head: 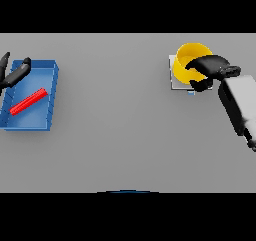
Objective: Pick up the red beaker and tilt it to pour out 1 green nut into yellow bowl. Pick up the yellow bowl and place it on the metallic measuring scale.
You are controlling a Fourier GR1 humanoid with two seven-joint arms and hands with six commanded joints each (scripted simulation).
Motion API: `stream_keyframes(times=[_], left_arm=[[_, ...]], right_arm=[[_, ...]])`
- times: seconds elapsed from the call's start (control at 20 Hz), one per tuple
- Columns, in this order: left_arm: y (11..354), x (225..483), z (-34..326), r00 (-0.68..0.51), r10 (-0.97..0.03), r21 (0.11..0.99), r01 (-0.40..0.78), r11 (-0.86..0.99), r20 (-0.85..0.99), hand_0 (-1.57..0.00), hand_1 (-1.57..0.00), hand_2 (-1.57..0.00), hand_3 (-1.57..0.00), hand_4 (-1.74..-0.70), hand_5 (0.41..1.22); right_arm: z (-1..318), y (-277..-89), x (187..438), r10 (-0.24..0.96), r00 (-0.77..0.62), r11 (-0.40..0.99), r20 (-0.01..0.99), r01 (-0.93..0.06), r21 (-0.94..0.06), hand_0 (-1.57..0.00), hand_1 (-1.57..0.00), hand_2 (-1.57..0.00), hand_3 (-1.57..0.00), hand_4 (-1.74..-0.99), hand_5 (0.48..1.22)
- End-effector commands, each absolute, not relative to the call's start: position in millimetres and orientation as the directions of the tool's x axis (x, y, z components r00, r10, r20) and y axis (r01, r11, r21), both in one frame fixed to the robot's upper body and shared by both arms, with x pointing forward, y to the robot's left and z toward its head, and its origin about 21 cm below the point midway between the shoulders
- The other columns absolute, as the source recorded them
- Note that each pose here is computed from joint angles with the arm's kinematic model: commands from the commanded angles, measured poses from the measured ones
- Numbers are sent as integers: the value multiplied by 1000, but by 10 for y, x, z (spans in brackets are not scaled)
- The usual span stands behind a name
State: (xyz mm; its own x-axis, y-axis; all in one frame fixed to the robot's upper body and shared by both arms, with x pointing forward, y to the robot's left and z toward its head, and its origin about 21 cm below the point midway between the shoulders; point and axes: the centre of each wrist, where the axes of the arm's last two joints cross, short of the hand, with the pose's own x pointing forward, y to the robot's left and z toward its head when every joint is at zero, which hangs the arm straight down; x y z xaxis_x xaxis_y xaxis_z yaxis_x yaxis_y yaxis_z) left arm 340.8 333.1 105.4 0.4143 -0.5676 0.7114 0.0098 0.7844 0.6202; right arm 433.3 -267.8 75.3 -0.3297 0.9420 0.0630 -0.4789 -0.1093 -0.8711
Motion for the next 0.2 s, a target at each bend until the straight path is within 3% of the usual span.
stream_keyframes(times=[0.0,0.15], left_arm=[[3318,3397,1046,412,-569,621,11,784,712,1,1,1,1,-722,697],[3363,3402,1053,416,-571,622,15,783,708,1,1,1,1,-720,693]], right_arm=[[710,-2702,4313,948,-313,-106,61,-490,-865,-77,-124,-202,-352,-1431,799],[732,-2720,4307,953,-296,-91,72,-504,-859,-39,-63,-103,-272,-1410,759]])
